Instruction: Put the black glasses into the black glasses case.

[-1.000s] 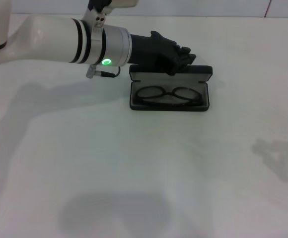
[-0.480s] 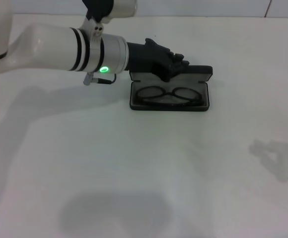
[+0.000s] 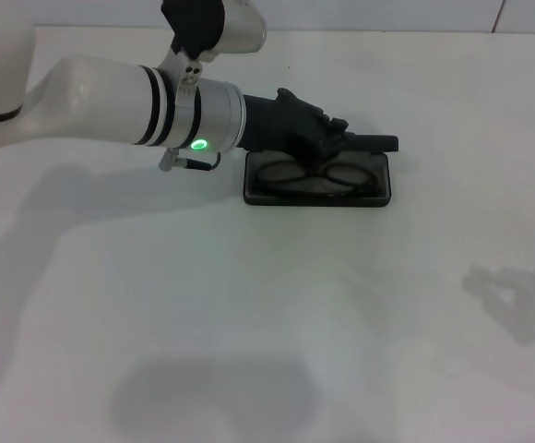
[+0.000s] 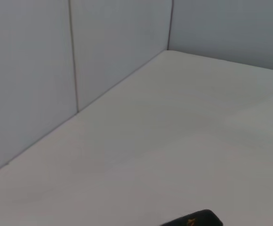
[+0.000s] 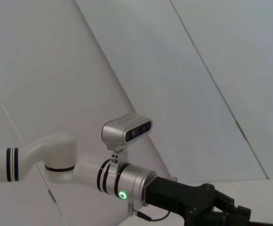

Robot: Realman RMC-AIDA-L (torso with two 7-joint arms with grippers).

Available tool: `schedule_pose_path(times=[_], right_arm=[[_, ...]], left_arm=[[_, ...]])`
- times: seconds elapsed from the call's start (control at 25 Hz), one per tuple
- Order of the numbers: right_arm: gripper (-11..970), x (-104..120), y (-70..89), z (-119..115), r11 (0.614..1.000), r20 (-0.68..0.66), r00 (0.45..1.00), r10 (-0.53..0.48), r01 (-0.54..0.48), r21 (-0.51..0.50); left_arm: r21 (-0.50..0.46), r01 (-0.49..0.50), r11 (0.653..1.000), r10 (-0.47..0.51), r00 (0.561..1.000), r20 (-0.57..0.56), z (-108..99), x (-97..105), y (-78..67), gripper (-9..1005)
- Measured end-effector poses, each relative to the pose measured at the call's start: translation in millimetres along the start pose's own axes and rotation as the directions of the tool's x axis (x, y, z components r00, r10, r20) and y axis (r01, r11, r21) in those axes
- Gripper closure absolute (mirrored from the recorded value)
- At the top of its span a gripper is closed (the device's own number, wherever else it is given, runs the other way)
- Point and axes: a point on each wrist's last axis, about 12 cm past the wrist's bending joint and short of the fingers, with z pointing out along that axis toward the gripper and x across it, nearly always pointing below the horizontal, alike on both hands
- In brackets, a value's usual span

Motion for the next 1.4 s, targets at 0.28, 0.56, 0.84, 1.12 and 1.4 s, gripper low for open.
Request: schedule_pose_path(times=[0.28,0.56,0.84,1.12,1.4], right_arm=[[765,0.8,0.7,0.1,1.0,0.002,1.0,0.003,-0.003,-0.005],[760,-1.2,-0.4,3.0,1.0,0.001,1.0,-0.003,0.003,-0.013],[755,-4.5,6.8,-2.6,0.995,0.01,0.997,-0.075,0.076,-0.06],[749,-17.9,12.2,22.9,0.956,0.037,0.982,-0.183,0.186,-0.226],[464,-34.4,6.9,60.0,0.915,0.065,0.973,-0.222,0.23,-0.33]], left_arm=[[0.062,0.001,0.998,0.001,1.0,-0.021,-2.0,10.4,-8.9,818],[0.091,-0.022,0.996,0.026,0.999,-0.041,-1.1,21.6,-18.7,795],[0.147,-0.13,0.981,0.103,0.978,0.181,-39.6,-0.2,-35.8,767],[0.242,-0.158,0.957,0.031,0.889,0.456,-132.5,27.5,-45.2,740],[0.379,-0.006,0.926,-0.177,0.877,0.446,-173.1,61.8,-42.2,515]])
